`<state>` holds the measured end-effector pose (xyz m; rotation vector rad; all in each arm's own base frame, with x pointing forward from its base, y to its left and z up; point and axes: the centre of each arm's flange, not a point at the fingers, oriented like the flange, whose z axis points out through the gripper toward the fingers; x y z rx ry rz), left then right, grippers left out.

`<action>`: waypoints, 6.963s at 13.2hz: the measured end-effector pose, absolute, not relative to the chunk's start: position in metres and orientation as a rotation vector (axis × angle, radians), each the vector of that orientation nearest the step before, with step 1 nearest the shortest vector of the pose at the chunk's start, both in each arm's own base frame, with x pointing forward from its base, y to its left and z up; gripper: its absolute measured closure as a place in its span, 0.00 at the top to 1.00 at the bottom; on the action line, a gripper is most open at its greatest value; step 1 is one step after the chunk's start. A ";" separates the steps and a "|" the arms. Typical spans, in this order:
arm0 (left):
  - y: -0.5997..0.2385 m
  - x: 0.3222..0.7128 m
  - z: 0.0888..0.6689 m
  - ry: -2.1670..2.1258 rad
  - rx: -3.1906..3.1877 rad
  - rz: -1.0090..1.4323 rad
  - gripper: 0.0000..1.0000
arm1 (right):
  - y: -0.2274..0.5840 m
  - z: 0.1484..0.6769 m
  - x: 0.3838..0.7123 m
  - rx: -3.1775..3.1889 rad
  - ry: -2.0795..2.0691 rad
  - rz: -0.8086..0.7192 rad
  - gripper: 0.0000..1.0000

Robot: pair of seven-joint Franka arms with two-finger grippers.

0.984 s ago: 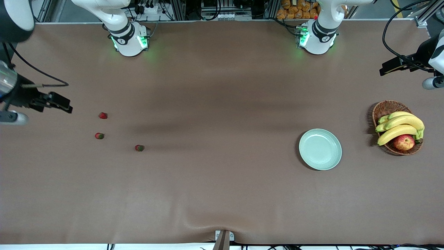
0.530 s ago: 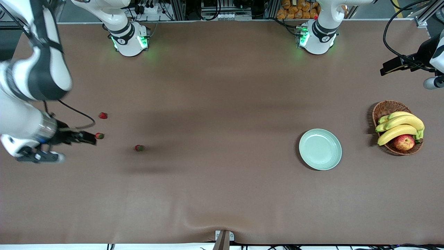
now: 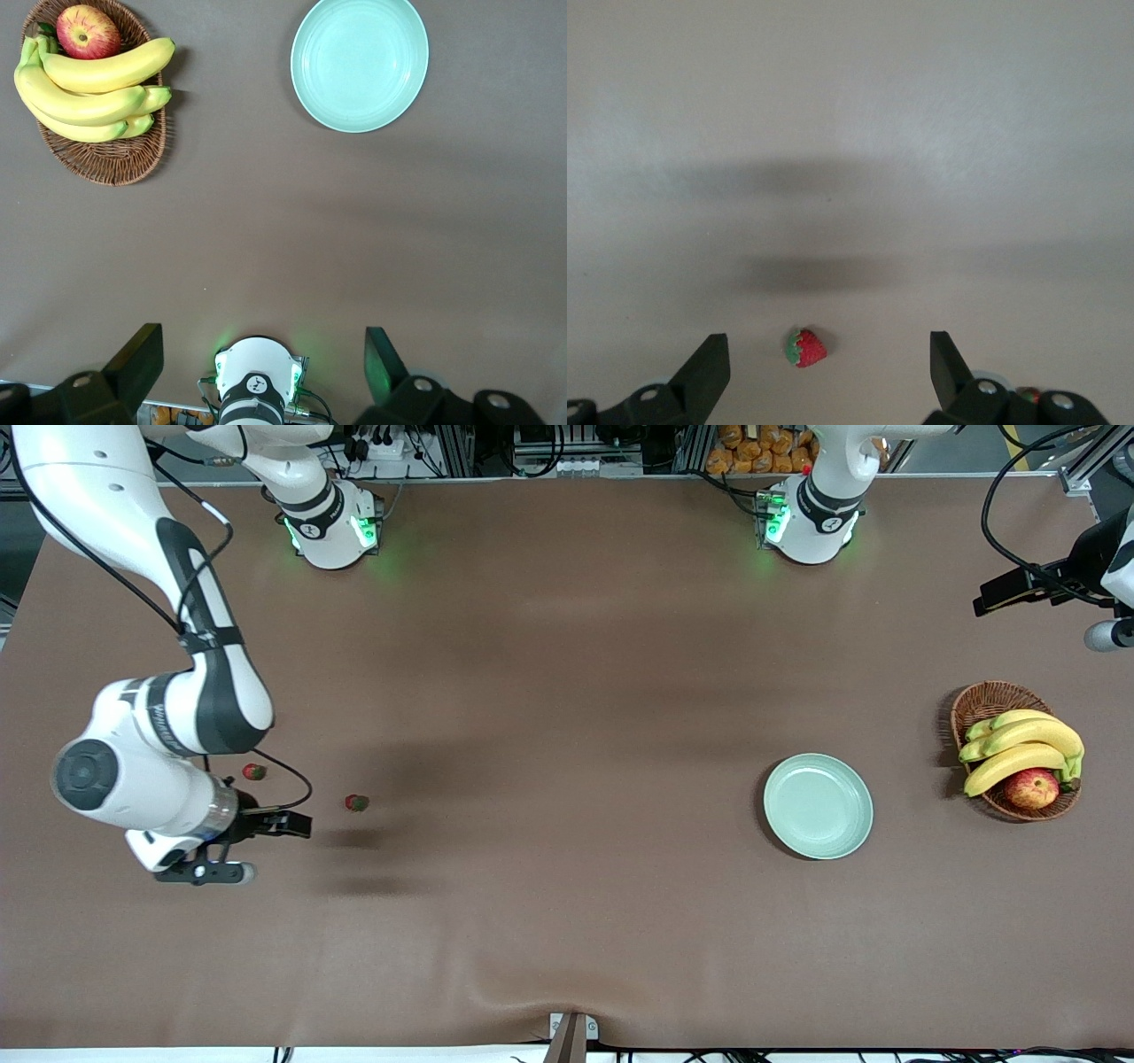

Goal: Collect all strawberries into plate
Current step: 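Reach the right gripper down to the strawberry nearest the plate, then close the right gripper on the strawberry and lift it, then set the strawberry mid-table with the right gripper while the left gripper approaches, then grasp the middle strawberry with the left gripper while the right gripper grasps another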

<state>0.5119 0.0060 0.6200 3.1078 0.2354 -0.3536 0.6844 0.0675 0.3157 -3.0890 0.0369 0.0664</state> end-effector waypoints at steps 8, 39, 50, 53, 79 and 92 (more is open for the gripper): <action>0.009 0.505 0.631 0.243 3.105 -0.357 1.00 | 0.121 0.223 0.642 -3.106 -0.003 0.281 0.83; -0.013 0.532 0.597 0.175 3.117 -0.376 1.00 | 0.362 0.279 0.602 -2.893 0.510 0.308 0.34; -0.119 0.584 0.512 -0.086 3.154 -0.324 1.00 | 0.488 0.189 0.530 -2.799 0.630 0.190 0.63; -0.135 0.592 0.478 -0.066 3.166 -0.384 1.00 | 0.487 0.210 0.543 -2.783 0.635 0.159 0.94; -0.343 0.546 0.360 0.569 3.305 -0.380 1.00 | -0.058 0.249 0.636 -3.099 -0.077 0.319 1.00; -0.478 0.551 0.247 1.077 2.987 0.052 1.00 | -0.104 0.189 0.575 -3.063 -0.198 0.314 0.61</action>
